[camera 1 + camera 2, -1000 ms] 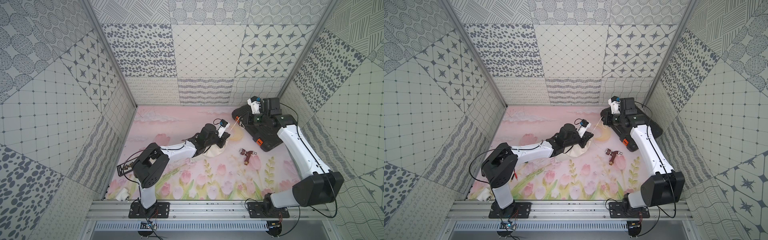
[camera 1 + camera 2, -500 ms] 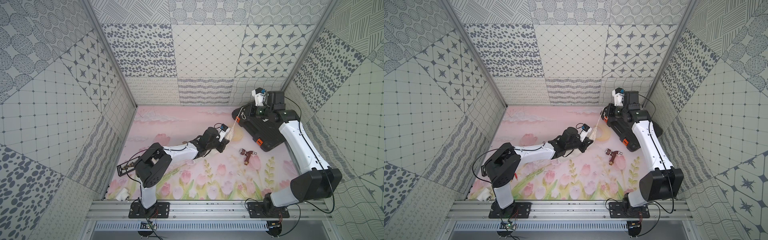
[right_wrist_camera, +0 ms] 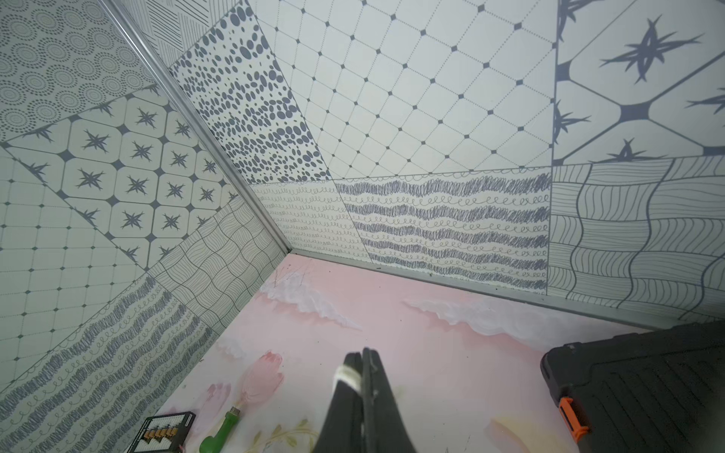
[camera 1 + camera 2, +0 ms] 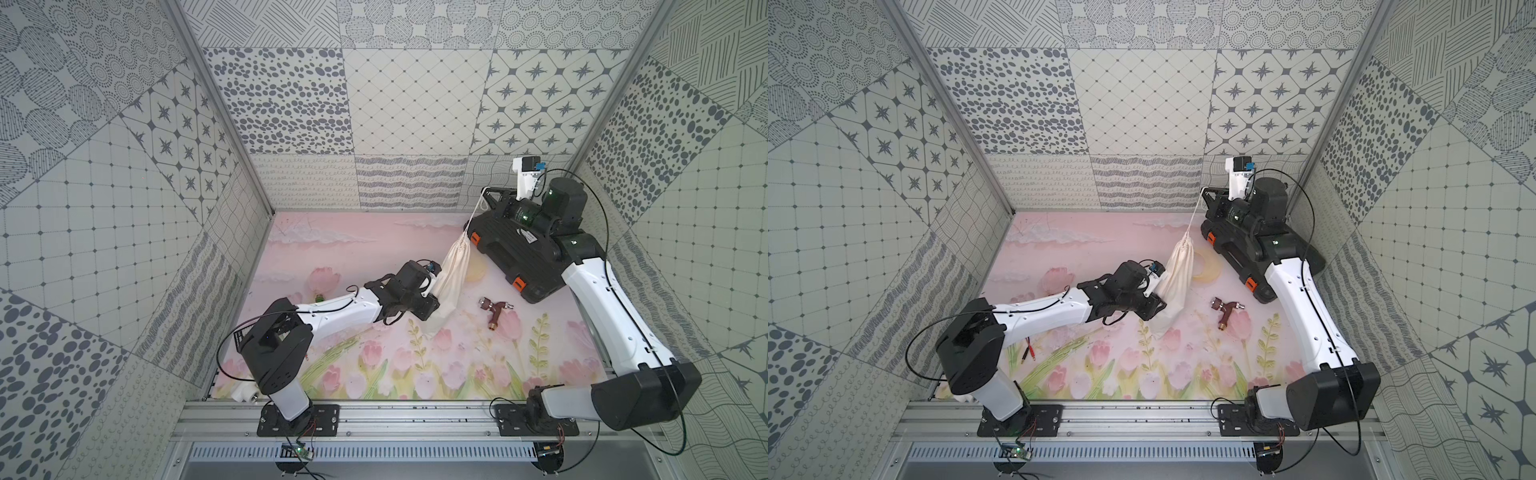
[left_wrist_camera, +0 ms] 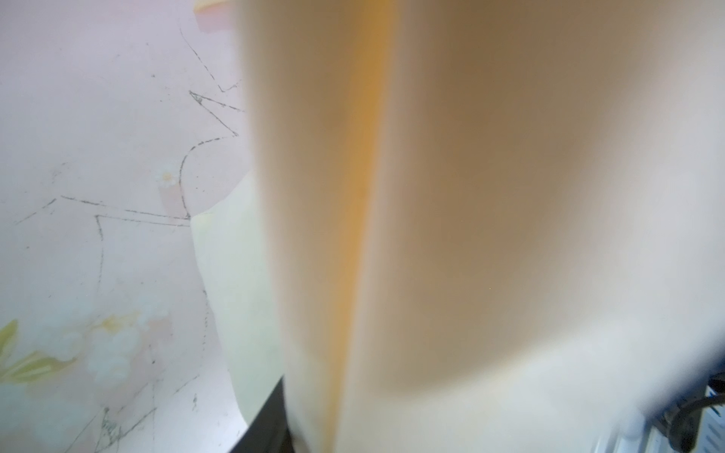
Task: Close the soil bag
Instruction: Adjust the soil bag at the center of the board.
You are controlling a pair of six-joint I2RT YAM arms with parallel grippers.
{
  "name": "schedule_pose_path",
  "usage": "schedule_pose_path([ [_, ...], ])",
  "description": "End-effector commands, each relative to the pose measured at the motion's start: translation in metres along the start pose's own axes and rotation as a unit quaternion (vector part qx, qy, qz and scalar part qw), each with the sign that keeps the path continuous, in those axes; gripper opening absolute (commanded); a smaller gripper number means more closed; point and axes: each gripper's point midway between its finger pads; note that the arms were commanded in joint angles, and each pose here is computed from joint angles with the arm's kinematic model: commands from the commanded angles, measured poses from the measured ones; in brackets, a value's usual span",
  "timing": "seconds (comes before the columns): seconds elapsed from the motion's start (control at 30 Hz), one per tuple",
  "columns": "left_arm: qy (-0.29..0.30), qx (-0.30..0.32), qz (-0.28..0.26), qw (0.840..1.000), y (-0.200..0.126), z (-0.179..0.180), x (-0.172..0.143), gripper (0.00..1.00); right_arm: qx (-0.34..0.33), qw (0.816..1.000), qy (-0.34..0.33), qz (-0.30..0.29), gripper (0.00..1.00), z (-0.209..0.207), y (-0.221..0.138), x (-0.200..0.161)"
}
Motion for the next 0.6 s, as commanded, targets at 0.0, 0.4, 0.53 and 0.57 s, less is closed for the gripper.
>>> schedule_pose_path([
  [0.0,-0.038,0.024,0.051,0.998,-0.024,0.009,-0.036,0.47,0.024,0.989,-0.057,-0.133,0.0,0.028,-0.026,0.066],
  [0.4,-0.025,-0.037,-0.149,0.988,-0.066,-0.016,0.032,0.72,0.092,0.992,-0.033,-0.078,0.0,0.07,0.008,0.007],
  [0.53,-0.029,-0.021,-0.194,0.98,-0.068,-0.011,0.053,0.78,0.107,0.992,-0.029,-0.06,0.0,0.085,0.021,-0.012],
  [0.57,-0.033,-0.017,-0.203,0.978,-0.068,-0.009,0.057,0.79,0.111,0.992,-0.03,-0.06,0.0,0.09,0.022,-0.014],
])
Point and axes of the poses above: each gripper's point midway between its finger pads, its own y axis out along the fingers, its own z axis along the line the jaws close on, x = y × z, and after that the axes turned 4 degrees about -y, right-handed
